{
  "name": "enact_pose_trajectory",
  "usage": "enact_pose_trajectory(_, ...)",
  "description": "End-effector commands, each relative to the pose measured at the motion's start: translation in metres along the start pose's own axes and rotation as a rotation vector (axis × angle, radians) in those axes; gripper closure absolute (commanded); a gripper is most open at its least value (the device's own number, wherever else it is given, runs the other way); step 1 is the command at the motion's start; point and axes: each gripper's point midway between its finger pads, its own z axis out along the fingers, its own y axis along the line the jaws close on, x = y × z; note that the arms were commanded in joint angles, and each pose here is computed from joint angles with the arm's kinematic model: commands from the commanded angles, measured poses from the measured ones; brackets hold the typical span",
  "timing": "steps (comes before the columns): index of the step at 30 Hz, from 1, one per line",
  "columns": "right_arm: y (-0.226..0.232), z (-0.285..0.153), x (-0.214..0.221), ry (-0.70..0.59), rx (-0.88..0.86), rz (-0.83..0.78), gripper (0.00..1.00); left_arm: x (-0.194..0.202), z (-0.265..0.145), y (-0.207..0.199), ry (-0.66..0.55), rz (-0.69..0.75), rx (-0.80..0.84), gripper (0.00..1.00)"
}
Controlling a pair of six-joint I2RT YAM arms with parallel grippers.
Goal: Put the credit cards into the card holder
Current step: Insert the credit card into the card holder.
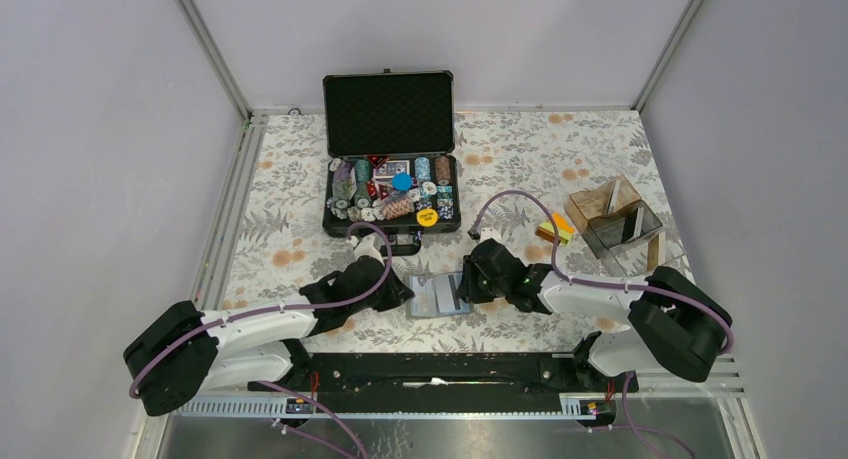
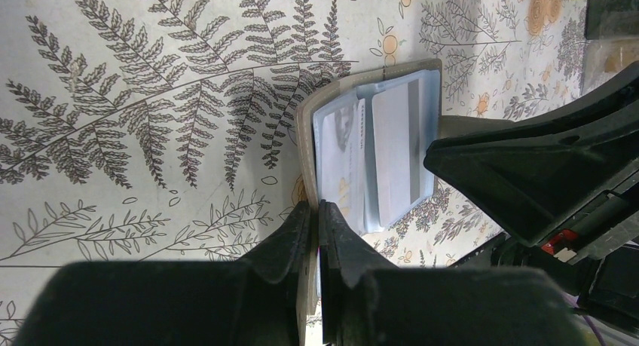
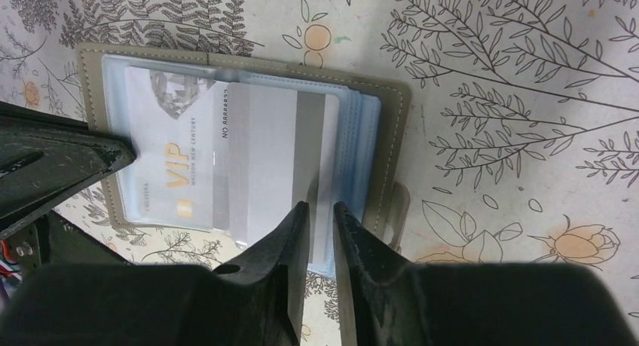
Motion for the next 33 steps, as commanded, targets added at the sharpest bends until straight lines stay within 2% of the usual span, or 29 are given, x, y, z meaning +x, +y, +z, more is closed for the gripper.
enact_pose_trajectory(1, -0.01, 0.004, -0.001, -0.016, 0.04, 0.011, 0.75, -0.003, -0.002, -0.005, -0.015, -0.014, 0.032, 0.98)
enact_pose_trajectory(12, -0.003, 0.014, 0.009, 0.04, 0.008, 0.012, 0.75, -0.002, -0.003, -0.004, -0.016, -0.02, 0.033, 1.0)
enact_pose_trajectory(20, 0.035, 0.013, 0.018, 0.105, -0.2, 0.0, 0.72, -0.001, -0.001, -0.004, -0.01, -0.02, 0.038, 1.0)
enact_pose_trajectory(27, 0.063, 0.002, 0.018, 0.113, -0.346, -0.019, 0.68, 0.001, 0.0, -0.003, -0.006, -0.028, 0.038, 1.0)
enact_pose_trajectory(33, 0.051, -0.002, 0.009, 0.056, -0.275, -0.009, 0.64, 0.0, -0.001, -0.002, -0.013, -0.03, 0.037, 1.0)
